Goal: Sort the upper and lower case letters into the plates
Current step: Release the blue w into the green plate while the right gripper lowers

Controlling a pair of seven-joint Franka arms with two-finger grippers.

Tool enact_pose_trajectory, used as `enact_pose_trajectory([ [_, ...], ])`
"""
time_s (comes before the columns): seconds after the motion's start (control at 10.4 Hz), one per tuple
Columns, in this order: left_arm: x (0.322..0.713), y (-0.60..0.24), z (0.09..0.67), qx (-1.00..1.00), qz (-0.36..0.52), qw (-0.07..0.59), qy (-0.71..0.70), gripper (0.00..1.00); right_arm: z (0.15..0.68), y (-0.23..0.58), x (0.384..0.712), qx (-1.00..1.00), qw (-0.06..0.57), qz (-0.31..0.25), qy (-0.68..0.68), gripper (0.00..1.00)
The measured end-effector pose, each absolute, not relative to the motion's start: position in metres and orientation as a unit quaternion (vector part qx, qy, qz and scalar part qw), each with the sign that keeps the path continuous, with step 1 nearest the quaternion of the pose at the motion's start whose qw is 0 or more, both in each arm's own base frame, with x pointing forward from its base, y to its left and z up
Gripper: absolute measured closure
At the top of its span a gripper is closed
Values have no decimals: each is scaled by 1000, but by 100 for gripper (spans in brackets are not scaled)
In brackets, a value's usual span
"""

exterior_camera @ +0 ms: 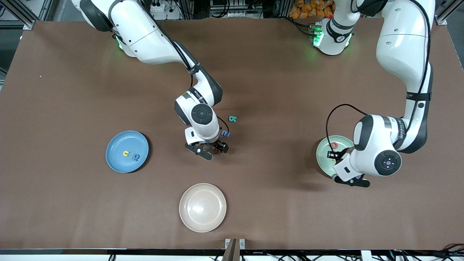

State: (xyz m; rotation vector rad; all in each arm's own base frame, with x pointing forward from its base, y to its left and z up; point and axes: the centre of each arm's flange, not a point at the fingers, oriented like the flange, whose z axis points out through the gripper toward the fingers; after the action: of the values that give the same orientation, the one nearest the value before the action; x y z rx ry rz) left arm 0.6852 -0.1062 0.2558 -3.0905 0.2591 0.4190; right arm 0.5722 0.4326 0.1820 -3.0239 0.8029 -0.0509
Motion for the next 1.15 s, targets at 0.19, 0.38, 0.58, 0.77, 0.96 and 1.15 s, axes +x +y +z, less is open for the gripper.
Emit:
enact_pose_trajectory([
  [0.19, 681, -108, 249, -985, 141, 4, 103, 64, 179, 435, 571, -967, 4, -16, 254, 4],
  [0.38, 678, -103, 242, -983, 147, 2, 111, 56, 174, 439, 567, -968, 3, -15, 250, 21],
  [0.58, 678, -101, 242, -983, 147, 1, 114, 41, 176, 440, 569, -968, 4, -17, 250, 33],
  [0.77, 679, -101, 243, -983, 143, 1, 115, 14, 180, 440, 571, -968, 5, -19, 251, 57],
  [0.96, 681, -102, 248, -984, 138, 1, 115, 0, 180, 440, 572, -968, 5, -19, 252, 62],
  [1.15, 683, -107, 259, -985, 128, -1, 118, 0, 180, 440, 572, -968, 5, -19, 252, 62],
])
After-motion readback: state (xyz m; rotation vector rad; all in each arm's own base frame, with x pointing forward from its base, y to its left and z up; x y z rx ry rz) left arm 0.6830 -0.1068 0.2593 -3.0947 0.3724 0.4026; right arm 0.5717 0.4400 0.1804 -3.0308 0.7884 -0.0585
